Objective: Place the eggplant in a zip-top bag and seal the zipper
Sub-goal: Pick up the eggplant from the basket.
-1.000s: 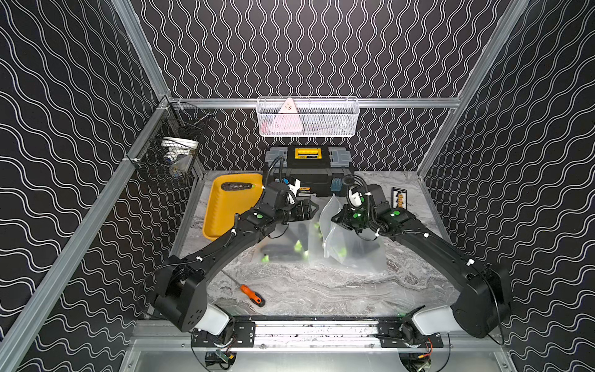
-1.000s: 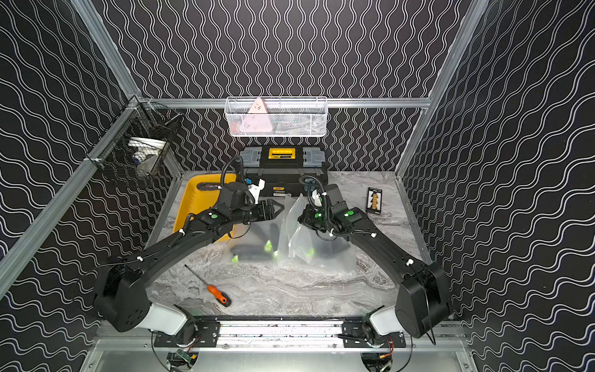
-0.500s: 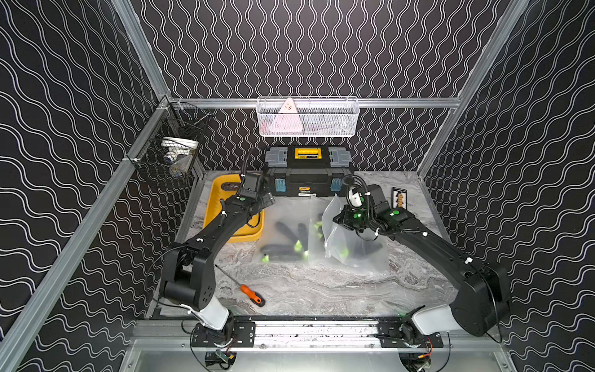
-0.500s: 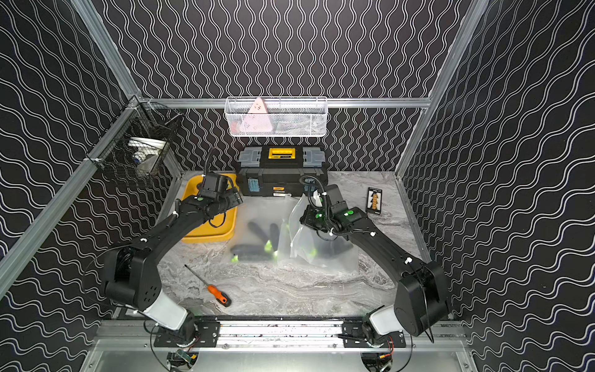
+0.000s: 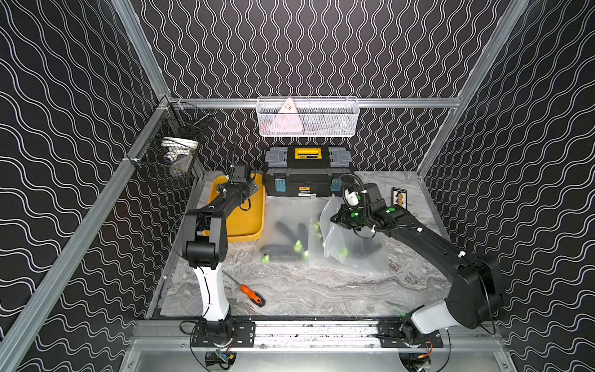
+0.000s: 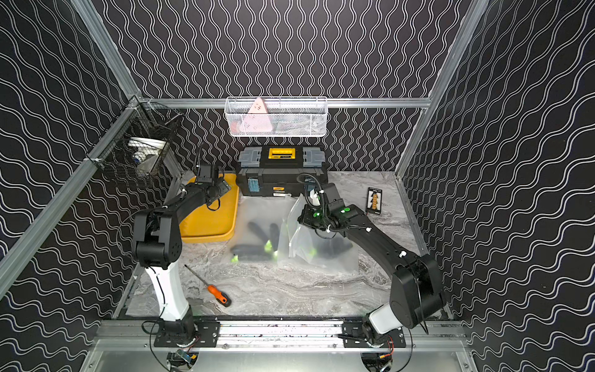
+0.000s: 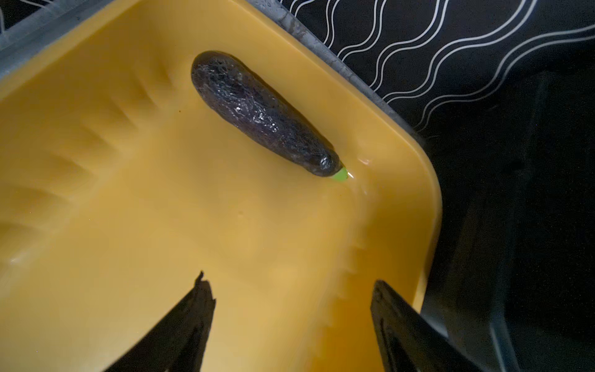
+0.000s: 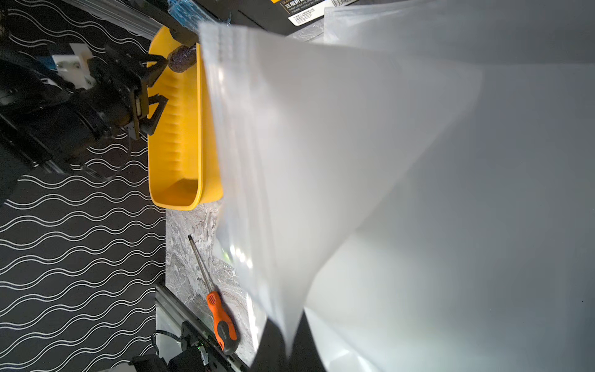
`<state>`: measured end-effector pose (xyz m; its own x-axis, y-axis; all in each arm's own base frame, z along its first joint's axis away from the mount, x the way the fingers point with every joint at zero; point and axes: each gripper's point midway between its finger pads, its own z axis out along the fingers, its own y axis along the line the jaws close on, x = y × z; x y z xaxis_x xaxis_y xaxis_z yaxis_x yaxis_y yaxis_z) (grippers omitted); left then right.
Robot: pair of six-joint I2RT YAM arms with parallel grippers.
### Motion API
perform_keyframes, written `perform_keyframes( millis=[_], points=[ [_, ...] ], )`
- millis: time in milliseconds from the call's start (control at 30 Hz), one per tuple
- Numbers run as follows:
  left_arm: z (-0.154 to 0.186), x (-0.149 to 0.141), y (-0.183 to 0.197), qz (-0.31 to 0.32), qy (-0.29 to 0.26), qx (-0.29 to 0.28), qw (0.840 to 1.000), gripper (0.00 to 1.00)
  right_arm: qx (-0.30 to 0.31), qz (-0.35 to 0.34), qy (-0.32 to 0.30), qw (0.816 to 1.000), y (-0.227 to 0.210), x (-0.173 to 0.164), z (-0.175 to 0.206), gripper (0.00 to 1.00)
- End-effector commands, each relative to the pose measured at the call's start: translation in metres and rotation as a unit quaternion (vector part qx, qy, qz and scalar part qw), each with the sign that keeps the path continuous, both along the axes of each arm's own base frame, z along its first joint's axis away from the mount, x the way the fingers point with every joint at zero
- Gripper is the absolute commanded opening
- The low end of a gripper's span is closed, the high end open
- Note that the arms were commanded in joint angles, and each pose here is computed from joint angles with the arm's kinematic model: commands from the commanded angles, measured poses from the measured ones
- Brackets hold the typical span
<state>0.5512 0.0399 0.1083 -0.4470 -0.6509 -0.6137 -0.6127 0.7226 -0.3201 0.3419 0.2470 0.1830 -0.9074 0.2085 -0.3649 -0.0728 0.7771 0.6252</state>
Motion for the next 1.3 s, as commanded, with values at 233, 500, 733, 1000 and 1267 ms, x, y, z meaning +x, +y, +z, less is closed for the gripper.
perform_keyframes(
  millis=[233,500,733,1000,1267],
  points=[
    [-0.028,0.041,0.024,0.014,-0.018,-0.004,1.0,0.83,-0.01,0.012,-0.002,1.0,-0.003,0.006,-0.012,0.06],
    [-0.037,0.054,0.039,0.029,-0.037,-0.026,0.999,0.83,-0.002,0.016,0.012,1.0,-0.002,0.008,-0.027,0.06],
    [-0.045,0.065,0.047,0.038,-0.04,-0.04,0.998,0.82,0.004,0.005,0.022,1.0,-0.012,0.016,-0.035,0.07],
    [-0.05,0.075,0.047,0.033,-0.047,-0.05,0.997,0.8,0.011,0.002,0.027,1.0,-0.013,0.019,-0.04,0.07],
    [-0.066,0.076,0.048,0.033,-0.03,-0.056,0.997,0.7,0.009,-0.001,0.04,0.999,-0.018,0.014,-0.051,0.07]
  ],
)
